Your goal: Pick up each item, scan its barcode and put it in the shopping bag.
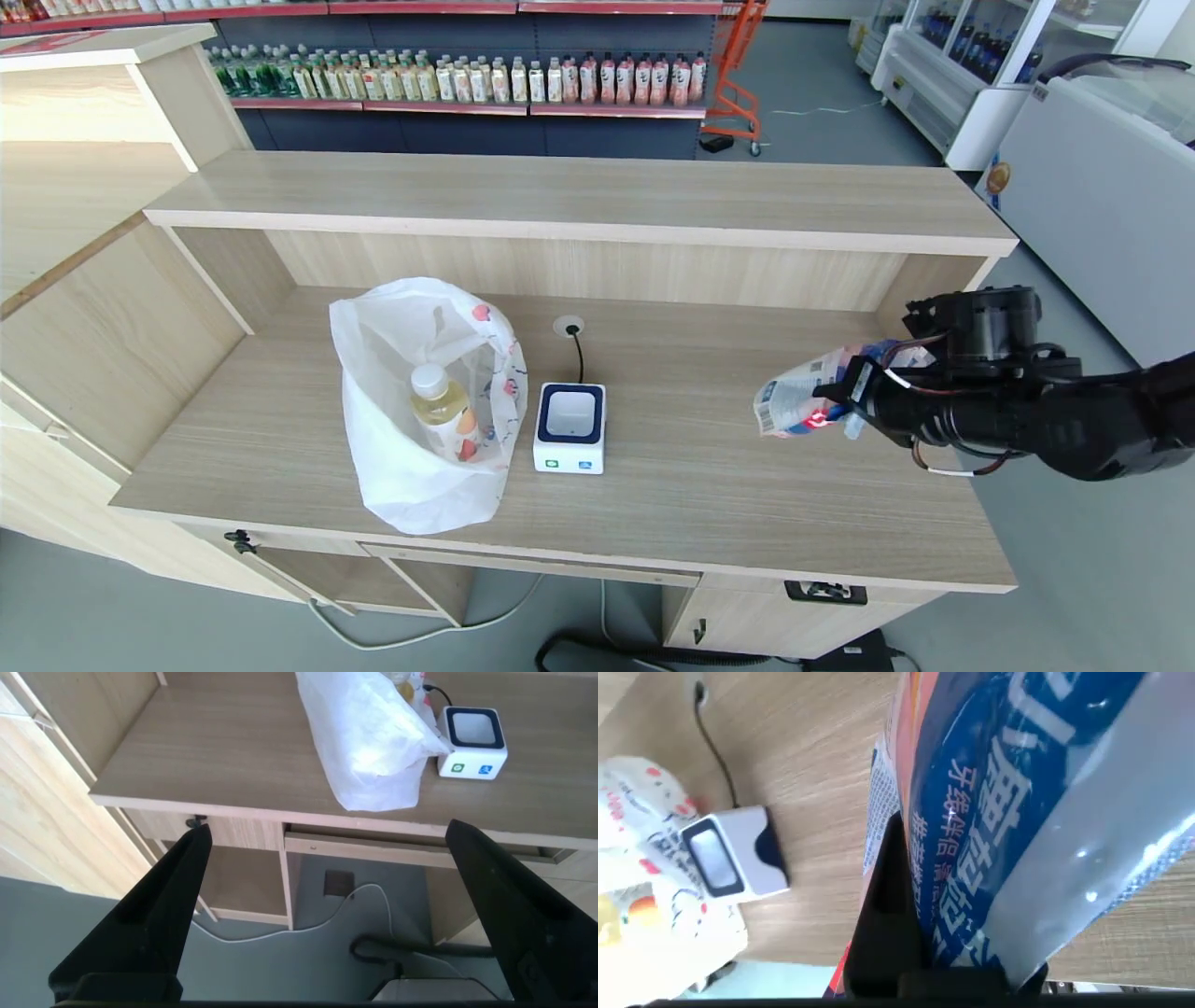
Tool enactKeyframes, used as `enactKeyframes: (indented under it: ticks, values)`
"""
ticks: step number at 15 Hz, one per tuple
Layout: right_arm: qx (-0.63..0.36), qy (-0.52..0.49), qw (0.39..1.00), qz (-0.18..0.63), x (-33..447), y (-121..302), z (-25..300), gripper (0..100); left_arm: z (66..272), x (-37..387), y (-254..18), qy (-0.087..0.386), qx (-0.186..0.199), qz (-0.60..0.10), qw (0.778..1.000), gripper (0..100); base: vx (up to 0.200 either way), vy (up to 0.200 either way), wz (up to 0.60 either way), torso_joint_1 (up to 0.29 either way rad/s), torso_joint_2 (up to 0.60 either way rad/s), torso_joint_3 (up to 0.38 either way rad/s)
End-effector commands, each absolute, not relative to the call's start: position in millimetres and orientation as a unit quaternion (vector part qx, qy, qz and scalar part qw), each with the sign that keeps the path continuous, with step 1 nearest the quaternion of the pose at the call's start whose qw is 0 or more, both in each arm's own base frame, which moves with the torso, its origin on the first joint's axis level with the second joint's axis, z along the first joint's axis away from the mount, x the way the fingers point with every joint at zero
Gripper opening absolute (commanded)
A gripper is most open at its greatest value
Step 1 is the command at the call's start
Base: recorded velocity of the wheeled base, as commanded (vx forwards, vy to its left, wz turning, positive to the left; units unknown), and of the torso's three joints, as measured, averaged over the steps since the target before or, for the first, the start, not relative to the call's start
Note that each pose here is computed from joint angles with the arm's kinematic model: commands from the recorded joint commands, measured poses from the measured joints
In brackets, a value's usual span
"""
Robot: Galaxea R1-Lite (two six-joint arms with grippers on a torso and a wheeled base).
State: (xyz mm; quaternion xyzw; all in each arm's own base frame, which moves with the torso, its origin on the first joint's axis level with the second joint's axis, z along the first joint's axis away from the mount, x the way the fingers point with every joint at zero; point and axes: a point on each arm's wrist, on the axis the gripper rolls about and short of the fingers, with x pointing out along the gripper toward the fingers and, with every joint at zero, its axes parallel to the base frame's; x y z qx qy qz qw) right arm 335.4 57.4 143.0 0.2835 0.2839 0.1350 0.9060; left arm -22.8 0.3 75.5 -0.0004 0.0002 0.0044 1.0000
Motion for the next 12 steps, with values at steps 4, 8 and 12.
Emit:
enactKeyframes:
  ticks: [4, 8, 12]
  values:
    - [0.128, 0.206, 0.834, 0.496, 228, 38, 160, 0, 75, -23, 0, 0.0, 0.0, 0.005, 1.0, 100, 0.0, 0.0, 0.0, 0.0, 0.0, 0.0]
    - [0.098, 0.172, 0.774, 0.601, 213, 46, 160, 0, 75, -23, 0, 0.0, -0.001, 0.005, 1.0, 100, 0.0, 0.0, 0.0, 0.0, 0.0, 0.0]
    - [0.12, 0.207, 0.745, 0.623, 194, 59, 169, 0, 75, -23, 0, 0.0, -0.001, 0.005, 1.0, 100, 0.0, 0.0, 0.0, 0.0, 0.0, 0.0]
